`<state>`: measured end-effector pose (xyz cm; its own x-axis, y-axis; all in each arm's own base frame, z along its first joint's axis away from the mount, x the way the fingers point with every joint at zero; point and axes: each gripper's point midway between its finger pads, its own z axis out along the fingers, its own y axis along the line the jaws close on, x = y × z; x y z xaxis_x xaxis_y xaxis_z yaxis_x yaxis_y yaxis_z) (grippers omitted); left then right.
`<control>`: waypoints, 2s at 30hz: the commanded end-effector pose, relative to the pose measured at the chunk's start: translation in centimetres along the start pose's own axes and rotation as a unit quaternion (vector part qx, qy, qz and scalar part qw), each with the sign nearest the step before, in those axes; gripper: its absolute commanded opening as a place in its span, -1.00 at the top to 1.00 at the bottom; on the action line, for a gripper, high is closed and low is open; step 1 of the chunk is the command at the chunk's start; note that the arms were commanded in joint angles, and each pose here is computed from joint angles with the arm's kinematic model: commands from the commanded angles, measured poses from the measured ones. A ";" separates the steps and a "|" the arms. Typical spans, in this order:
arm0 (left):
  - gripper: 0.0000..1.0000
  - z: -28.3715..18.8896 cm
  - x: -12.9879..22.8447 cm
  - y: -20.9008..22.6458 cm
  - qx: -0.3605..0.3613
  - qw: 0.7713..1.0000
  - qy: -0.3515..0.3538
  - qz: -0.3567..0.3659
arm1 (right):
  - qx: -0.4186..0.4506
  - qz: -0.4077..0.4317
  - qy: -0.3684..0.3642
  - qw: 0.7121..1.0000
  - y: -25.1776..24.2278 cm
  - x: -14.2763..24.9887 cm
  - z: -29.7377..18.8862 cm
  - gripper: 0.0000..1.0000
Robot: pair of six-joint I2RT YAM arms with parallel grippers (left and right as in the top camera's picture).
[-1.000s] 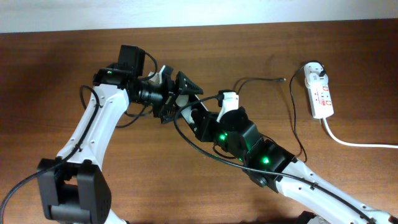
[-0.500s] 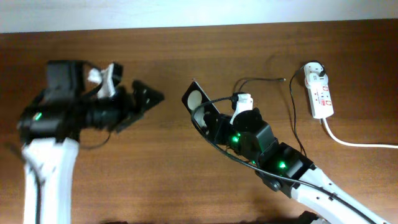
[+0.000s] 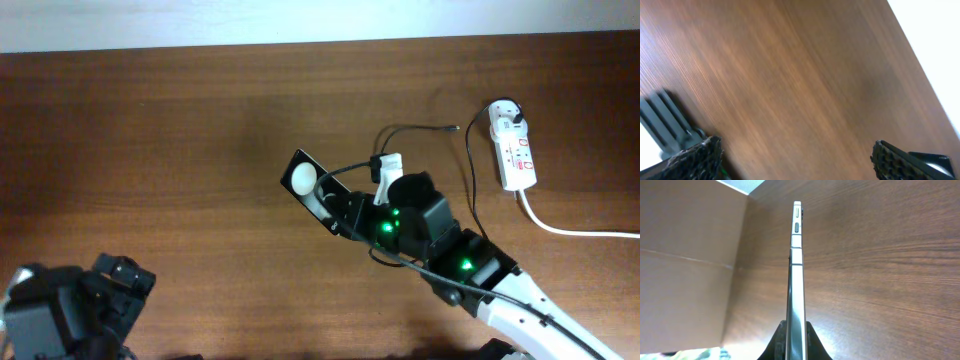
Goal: Plug charger to phone and switch on socket
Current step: 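Release the phone from the left gripper, holding it with the right, then regrasp the phone with the left gripper from the right gripper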
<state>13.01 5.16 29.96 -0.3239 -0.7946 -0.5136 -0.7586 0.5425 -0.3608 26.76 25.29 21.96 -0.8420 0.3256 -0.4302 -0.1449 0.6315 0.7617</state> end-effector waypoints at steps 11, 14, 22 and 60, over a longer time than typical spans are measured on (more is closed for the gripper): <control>-0.98 10.3 18.4 -4.5 0.133 0.878 0.438 -0.138 | -0.090 0.050 0.065 0.993 0.3 -1.9 -3.3 0.92; -0.98 11.1 19.2 -3.6 0.116 0.878 0.443 -0.142 | -0.092 0.053 0.069 0.992 0.2 -1.9 -3.4 0.92; -0.98 14.6 15.8 -3.3 0.121 0.937 0.318 -0.072 | -0.087 0.097 0.071 0.989 0.1 -1.9 -3.4 0.92; -0.75 9.3 11.1 -17.6 0.397 0.813 0.389 -0.173 | -0.144 0.313 0.125 0.930 5.9 0.3 0.2 0.92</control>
<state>27.34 -9.57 23.86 -0.6368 -0.7319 0.2426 -0.3611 0.0051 -0.9325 26.53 28.80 25.40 -0.8810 0.4120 0.2325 0.3214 0.1607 0.9332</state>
